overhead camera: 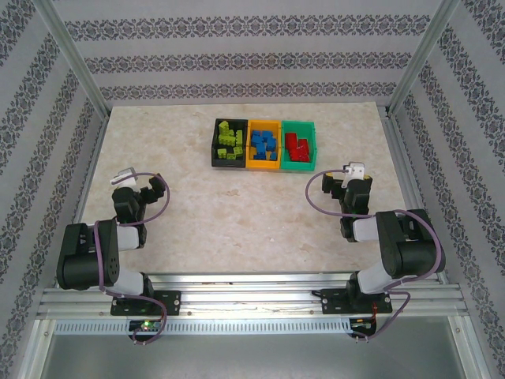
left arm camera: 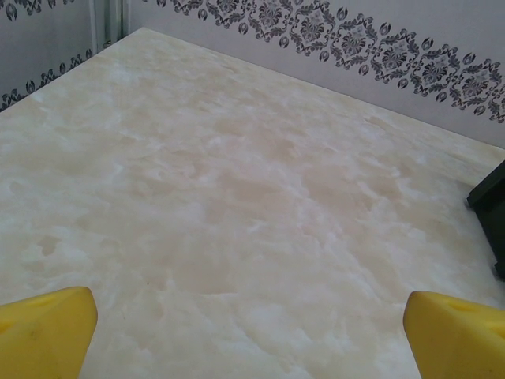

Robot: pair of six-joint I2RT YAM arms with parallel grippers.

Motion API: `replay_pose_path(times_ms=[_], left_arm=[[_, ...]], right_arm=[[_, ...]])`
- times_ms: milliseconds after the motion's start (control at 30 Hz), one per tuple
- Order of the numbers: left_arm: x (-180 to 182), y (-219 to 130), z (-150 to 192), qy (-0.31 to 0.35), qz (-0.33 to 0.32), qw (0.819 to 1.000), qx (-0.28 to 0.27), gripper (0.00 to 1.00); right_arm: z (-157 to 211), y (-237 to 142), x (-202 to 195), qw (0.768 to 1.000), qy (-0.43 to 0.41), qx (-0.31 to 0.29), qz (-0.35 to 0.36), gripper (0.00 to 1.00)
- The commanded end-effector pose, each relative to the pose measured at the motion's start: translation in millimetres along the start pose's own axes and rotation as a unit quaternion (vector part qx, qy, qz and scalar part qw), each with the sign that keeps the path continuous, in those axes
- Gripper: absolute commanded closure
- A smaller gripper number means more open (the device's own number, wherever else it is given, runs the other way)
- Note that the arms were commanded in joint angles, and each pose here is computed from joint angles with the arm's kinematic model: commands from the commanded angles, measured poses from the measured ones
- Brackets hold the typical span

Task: Sort the legos into containers by color
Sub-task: Reset both arms

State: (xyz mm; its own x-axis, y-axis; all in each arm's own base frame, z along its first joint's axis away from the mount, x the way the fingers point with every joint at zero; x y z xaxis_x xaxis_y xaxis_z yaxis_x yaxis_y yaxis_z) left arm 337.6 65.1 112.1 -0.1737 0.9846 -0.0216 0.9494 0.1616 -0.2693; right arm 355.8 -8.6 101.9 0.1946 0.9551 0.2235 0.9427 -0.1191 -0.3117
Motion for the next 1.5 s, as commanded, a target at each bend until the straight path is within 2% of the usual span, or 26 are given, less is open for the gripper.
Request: replay_pose_path(times_ms=[0,167,333,467,533,567,633,1467], left_arm=[[-2.1,-0.5,-7.2,0.017,0.014,1.000,-0.022,0.00],[-17.0,3.8,-8.3,0.043,0.052,0.998,-0.018,0.00],[-51.1,16.2,-4.1,0.104,0.118,0.988,0.004,0.00],[-66.9,24.5,7.4,0.148,0.114,0.982,0.006,0.01],[-62.7,23.5,10.1,0.145,0.101,0.984,0.027,0.01],[-61.0,25.7,8.5,0.141,0.093,0.985,0.015,0.01],[-59.8,25.3,9.4,0.140,0.090,0.986,0.027,0.01],[-59.3,26.8,8.8,0.140,0.087,0.986,0.024,0.01]], right_arm=[[-6.8,2.3,10.0,1.000,-0.009,-0.010,-0.020,0.02],[-7.0,2.3,10.2,1.000,-0.009,-0.010,-0.020,0.02],[-7.3,2.3,10.2,1.000,-0.009,-0.011,-0.020,0.02],[-7.0,2.1,10.0,1.000,-0.010,-0.011,-0.020,0.02],[-7.1,2.3,10.1,1.000,-0.009,-0.011,-0.020,0.02],[-7.1,2.4,9.8,1.000,-0.009,-0.010,-0.020,0.02],[-7.0,2.3,9.7,1.000,-0.009,-0.010,-0.019,0.02],[-7.1,2.4,10.1,1.000,-0.010,-0.010,-0.021,0.02]])
Point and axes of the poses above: each hand's point on the last joint's axis, 136 mm out from that joint toward the fingers, its own y axis out along the fingers, its own x axis along the line the jaws close on, z = x × y, the point moved 3 cm from there along -y, back along the fingers, and after that the axes turned 14 degrees about y, right-handed, at the moved point
